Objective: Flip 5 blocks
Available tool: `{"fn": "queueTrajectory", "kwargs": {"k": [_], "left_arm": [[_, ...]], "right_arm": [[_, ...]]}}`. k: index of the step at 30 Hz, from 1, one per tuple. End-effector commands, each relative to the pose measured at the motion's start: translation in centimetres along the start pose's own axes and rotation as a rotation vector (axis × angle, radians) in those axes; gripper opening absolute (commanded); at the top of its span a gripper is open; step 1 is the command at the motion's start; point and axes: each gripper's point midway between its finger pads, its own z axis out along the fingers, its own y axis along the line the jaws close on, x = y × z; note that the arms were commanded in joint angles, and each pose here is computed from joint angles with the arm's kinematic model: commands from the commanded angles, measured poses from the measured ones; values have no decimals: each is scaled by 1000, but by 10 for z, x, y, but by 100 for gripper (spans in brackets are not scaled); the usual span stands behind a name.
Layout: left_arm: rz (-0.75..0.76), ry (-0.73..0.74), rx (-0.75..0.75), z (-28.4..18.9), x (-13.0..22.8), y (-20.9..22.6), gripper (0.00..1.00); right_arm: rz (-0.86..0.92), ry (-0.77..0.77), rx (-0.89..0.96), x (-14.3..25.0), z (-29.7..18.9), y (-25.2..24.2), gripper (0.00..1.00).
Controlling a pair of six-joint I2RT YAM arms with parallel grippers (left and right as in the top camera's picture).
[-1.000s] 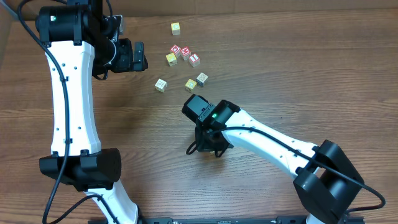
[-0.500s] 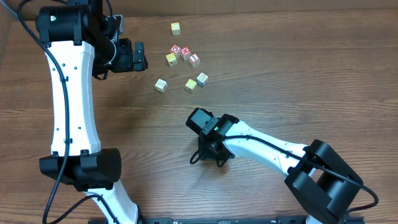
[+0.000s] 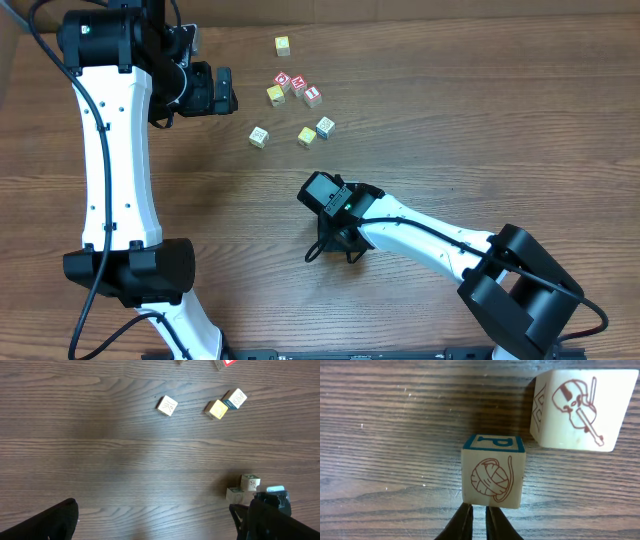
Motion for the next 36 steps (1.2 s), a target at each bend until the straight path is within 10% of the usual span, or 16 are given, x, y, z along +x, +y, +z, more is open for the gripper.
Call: {"fn": "queueTrajectory", "kwargs": {"k": [1,36], "left_arm": [[15,16,-5,5,1,-1,100],[15,16,-5,5,1,-1,100]], "right_arm": [[5,-48,12,-7,-4,-2,12],[-84,-101,-108,-27,-22,34,17]]}}
